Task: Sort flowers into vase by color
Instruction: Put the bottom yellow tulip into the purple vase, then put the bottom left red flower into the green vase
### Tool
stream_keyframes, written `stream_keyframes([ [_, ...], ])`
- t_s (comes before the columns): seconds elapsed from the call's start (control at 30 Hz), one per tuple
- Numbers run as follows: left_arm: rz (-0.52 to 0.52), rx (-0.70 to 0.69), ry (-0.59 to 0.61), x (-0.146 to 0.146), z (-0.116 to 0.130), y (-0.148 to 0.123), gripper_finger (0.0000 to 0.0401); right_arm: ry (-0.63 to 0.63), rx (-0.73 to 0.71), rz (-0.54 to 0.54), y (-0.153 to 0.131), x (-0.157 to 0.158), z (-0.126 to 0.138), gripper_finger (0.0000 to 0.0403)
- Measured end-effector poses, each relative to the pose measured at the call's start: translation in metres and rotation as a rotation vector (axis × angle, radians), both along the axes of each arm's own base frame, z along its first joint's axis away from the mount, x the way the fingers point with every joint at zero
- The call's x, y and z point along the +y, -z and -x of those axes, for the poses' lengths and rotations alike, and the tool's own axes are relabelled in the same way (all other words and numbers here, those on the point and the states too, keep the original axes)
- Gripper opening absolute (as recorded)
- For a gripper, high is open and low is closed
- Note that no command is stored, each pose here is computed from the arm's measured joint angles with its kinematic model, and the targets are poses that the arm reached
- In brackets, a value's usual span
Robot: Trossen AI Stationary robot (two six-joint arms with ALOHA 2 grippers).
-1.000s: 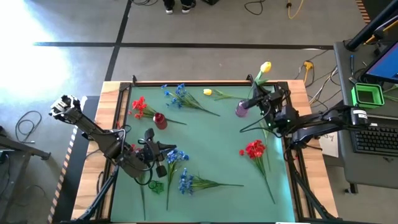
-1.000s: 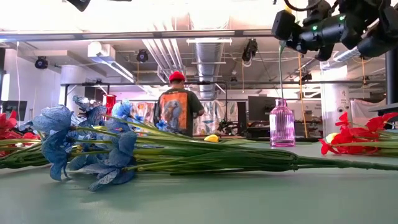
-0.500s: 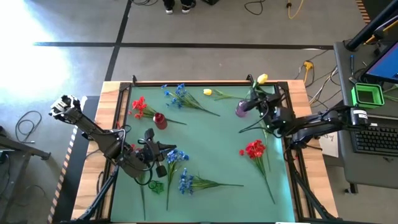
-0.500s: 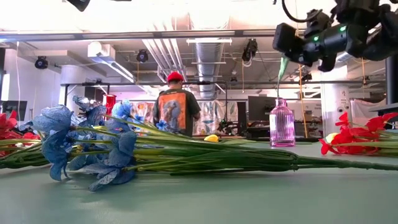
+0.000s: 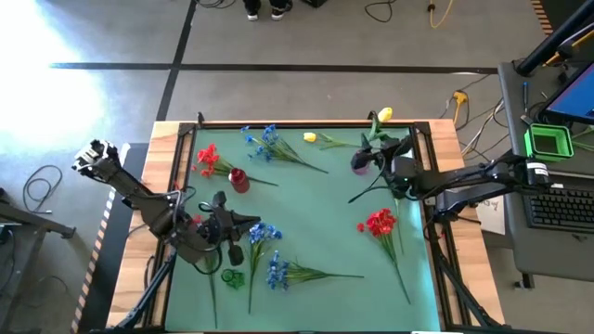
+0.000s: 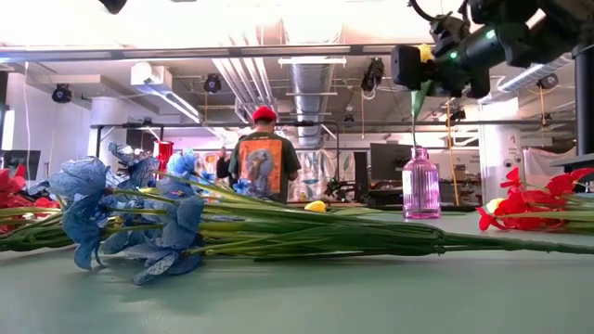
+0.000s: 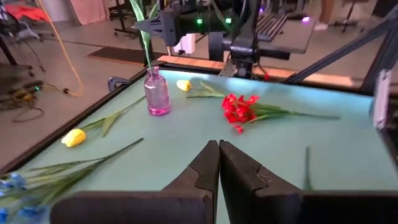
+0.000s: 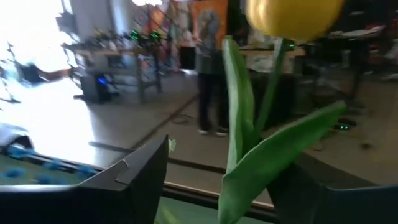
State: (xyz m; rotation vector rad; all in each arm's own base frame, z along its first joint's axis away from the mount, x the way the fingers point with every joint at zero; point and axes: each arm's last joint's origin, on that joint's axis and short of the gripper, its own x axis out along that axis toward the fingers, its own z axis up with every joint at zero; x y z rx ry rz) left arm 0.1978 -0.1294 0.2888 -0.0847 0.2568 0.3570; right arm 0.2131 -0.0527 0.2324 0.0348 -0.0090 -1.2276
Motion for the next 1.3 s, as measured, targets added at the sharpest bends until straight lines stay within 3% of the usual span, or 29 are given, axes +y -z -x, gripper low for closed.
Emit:
stream_keyframes([
  [0.2, 0.194, 0.007, -0.022, 0.007, 0.014, 0.0, 0.0, 0.04, 0.087, -0.014, -0.009, 0.007, -0.004, 0.0263],
  [0.37, 0.482, 0.146, 0.006, 0.011, 0.025, 0.01, 0.0, 0.037, 0.109, -0.068, -0.013, 0.01, -0.004, 0.0273],
  [0.5, 0.609, 0.27, -0.036, 0.013, 0.032, 0.019, 0.0, 0.041, 0.128, -0.122, -0.015, 0.011, -0.002, 0.0279],
  [1.0, 0.598, 0.306, -0.072, 0.015, 0.035, 0.023, 0.0, -0.088, 0.132, -0.38, -0.012, 0.016, 0.002, 0.028],
  [1.3, 0.562, 0.305, -0.041, 0.015, 0.034, 0.022, 0.0, -0.214, 0.121, -0.594, -0.004, 0.021, 0.004, 0.0267],
])
